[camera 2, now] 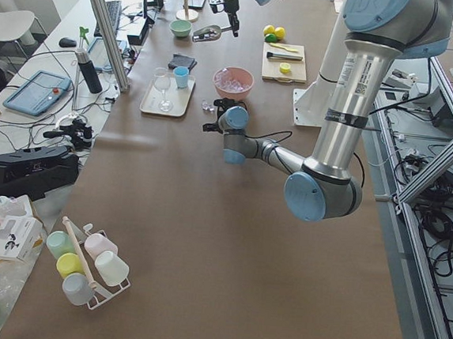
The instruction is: Put ice in cup with scoop
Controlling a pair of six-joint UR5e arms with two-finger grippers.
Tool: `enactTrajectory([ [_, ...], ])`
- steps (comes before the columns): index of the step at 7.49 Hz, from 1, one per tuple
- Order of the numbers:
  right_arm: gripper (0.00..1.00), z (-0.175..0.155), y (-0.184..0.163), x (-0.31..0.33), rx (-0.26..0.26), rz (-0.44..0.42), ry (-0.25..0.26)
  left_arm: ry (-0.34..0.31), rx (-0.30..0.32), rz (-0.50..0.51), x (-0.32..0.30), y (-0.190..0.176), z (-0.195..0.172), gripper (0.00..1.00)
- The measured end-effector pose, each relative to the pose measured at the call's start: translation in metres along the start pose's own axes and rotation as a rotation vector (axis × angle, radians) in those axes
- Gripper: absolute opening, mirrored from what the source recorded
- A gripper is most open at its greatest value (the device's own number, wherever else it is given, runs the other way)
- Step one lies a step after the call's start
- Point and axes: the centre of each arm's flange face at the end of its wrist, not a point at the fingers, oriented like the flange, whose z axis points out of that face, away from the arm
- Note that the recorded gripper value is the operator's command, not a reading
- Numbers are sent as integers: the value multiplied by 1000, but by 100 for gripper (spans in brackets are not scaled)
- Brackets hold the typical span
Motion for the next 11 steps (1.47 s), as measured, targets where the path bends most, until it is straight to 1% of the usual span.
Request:
enactTrajectory([
  [1,0,-1,-15,-9,-23,30,-19,9,-35,-27,-22,29,-26,98],
  [2,0,-4,-37,-24,-54,63,-28,5,-70,-61,-44,59,-54,98],
  [4,0,-7,-88,-53,-133,136,-55,-29,-153,-150,-70,130,-120,98],
  [5,0,-3,-106,-61,-173,173,-68,-59,-194,-202,-76,164,-152,98],
  [7,0,7,-118,-61,-216,217,-82,-137,-272,-303,-94,206,-195,98],
  [9,0,17,-115,-72,-242,248,-91,-226,-362,-427,-115,244,-236,98],
  [10,0,20,-114,-78,-253,260,-97,-262,-413,-496,-124,261,-253,98],
  [11,0,21,-114,-82,-262,267,-109,-292,-451,-555,-131,275,-267,98],
])
